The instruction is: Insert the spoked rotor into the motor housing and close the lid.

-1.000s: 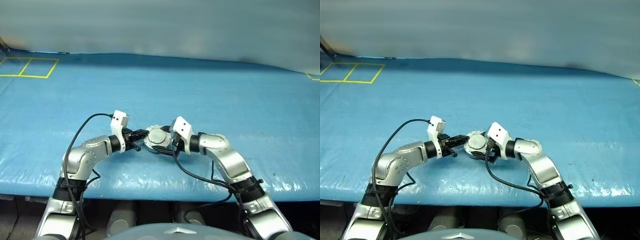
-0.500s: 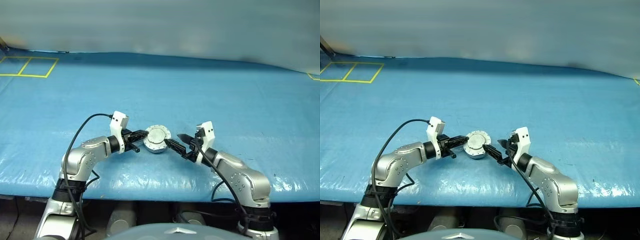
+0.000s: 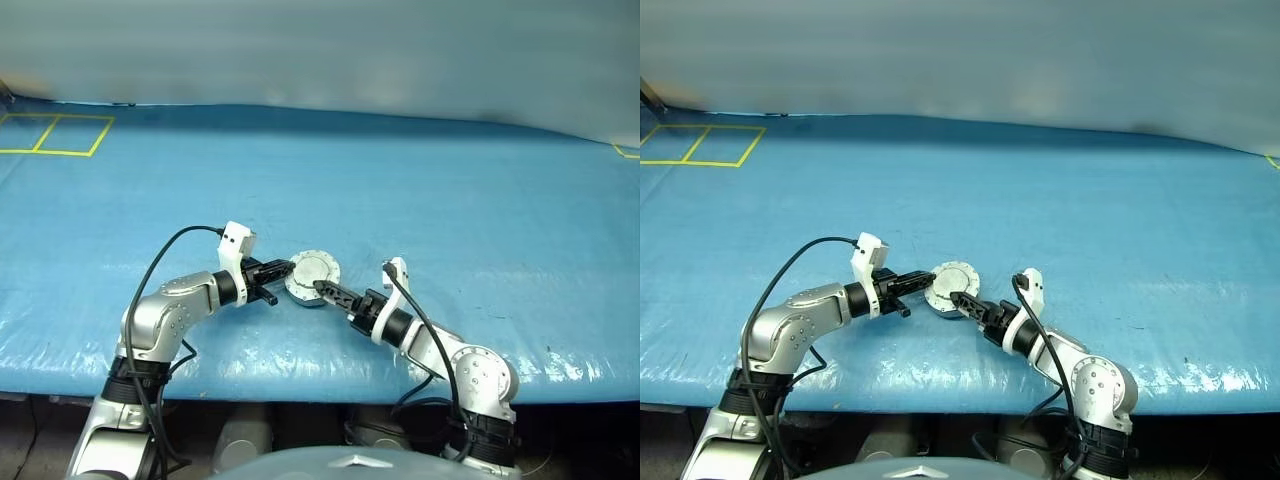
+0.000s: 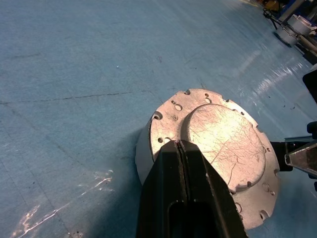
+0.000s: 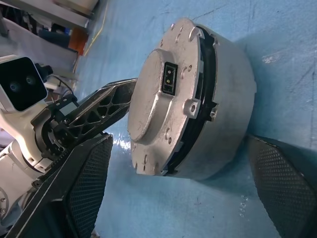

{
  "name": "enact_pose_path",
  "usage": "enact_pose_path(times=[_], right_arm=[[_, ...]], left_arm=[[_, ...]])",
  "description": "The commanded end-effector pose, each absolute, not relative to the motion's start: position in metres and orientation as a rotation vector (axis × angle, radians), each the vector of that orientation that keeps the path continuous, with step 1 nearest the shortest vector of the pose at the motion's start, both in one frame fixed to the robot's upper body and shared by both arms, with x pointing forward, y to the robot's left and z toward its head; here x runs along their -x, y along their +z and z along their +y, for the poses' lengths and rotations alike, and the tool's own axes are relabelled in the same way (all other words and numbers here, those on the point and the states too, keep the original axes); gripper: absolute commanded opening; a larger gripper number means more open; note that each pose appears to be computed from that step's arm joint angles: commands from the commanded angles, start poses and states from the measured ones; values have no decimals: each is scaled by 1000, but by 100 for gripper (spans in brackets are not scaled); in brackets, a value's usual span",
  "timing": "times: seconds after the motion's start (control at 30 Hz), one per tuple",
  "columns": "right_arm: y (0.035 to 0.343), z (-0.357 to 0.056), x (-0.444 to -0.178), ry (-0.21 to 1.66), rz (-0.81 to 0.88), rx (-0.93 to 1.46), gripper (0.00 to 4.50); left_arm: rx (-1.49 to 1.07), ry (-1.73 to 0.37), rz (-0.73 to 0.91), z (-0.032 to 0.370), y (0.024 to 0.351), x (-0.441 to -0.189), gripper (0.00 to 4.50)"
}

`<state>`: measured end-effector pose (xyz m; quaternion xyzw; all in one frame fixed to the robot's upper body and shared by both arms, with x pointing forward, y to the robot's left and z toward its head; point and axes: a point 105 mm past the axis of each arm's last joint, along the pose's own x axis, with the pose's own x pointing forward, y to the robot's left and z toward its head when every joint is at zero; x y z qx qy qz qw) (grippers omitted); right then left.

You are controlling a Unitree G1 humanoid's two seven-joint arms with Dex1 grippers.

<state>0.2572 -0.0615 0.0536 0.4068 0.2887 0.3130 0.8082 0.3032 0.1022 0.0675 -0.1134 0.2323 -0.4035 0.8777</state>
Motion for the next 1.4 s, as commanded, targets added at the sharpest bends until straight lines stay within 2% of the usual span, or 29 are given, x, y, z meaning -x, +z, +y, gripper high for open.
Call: enact_pose_path(times=[0.03, 0.13, 0.23, 0.47, 0.53, 0.93, 1.17, 1.4], right_arm=[[55, -51, -253, 693, 625, -942, 444], [55, -50, -252, 690, 622, -1000, 444], [55, -51, -252, 682, 619, -1062, 386], [53, -54, -251, 667, 631, -1099, 155], [53, -54, -251, 663, 629, -1100, 118], [54, -50, -248, 653, 624, -1130, 118], [53, -54, -259, 610, 559, -1146, 117], [51, -50, -261, 577, 564, -1211, 350]], left_arm=[[213, -840, 498, 103, 65, -299, 0], [209, -840, 500, 103, 64, -298, 0], [207, -838, 503, 103, 63, -298, 0], [207, -833, 506, 104, 62, -298, 0], [208, -831, 507, 104, 62, -298, 0], [209, -847, 513, 103, 61, -295, 0], [206, -853, 515, 102, 61, -296, 0], [201, -850, 518, 103, 60, -295, 0]])
